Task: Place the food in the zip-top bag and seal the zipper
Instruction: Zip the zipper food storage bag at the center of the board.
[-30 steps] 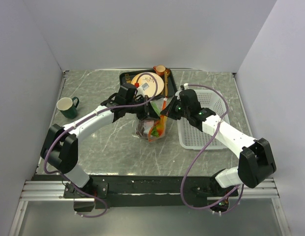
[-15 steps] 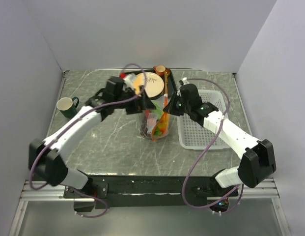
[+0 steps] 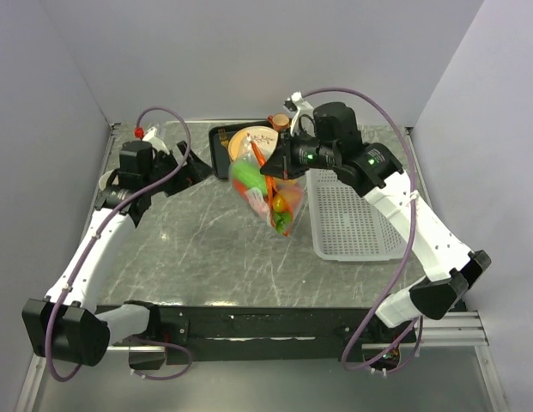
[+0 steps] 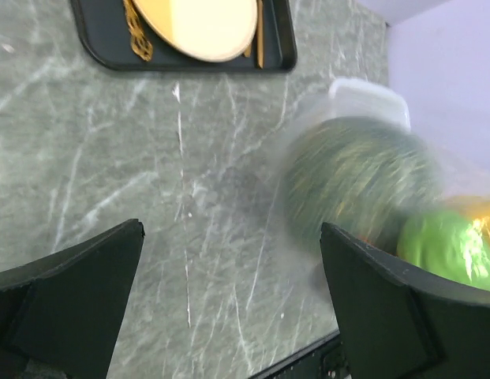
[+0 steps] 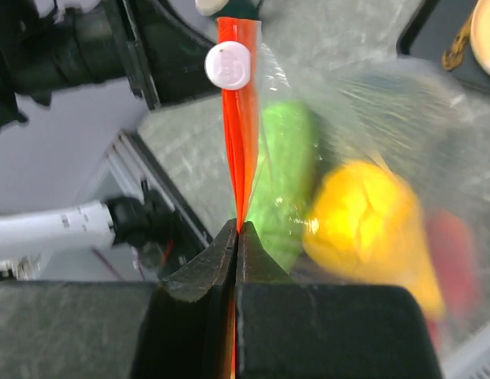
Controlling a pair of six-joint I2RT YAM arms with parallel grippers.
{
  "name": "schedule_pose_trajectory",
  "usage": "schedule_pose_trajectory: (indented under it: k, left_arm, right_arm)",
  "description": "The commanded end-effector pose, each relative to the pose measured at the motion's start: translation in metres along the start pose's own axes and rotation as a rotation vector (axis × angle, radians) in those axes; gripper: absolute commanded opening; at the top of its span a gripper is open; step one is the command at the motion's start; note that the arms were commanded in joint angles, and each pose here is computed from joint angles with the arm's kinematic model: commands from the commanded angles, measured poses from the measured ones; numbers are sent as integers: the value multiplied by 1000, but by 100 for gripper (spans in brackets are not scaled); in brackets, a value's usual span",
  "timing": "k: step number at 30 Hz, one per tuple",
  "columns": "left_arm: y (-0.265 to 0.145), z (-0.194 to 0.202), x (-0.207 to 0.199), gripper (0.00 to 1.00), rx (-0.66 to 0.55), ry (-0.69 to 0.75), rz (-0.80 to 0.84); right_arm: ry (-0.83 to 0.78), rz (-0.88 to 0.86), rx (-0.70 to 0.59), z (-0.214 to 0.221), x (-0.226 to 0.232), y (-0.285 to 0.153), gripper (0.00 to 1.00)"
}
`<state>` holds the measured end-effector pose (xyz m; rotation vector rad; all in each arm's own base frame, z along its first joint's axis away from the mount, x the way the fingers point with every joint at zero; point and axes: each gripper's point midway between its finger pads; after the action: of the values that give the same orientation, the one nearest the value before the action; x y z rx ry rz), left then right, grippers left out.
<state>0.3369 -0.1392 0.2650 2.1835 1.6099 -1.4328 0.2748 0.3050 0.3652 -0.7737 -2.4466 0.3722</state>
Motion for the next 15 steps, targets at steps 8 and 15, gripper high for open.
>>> schedule_pose_trajectory:
  k: [8, 15]
  left_arm:
    - [-27, -4, -56, 99, -113, 176, 403]
    - [10, 39, -46, 99, 60, 87, 579]
  right_arm:
    - [59, 34, 268, 108, -38, 16, 0]
    - [108, 167, 386, 147, -120, 51, 0]
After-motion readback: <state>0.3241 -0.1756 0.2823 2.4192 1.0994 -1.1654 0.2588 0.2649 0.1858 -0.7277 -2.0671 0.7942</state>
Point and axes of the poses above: each gripper's point midway between its finger pads, its own y axis out along the fingers, its own x axis along the line the jaws close on, z = x × y, and after that the axes turned 6 degrees about -y, right-handed
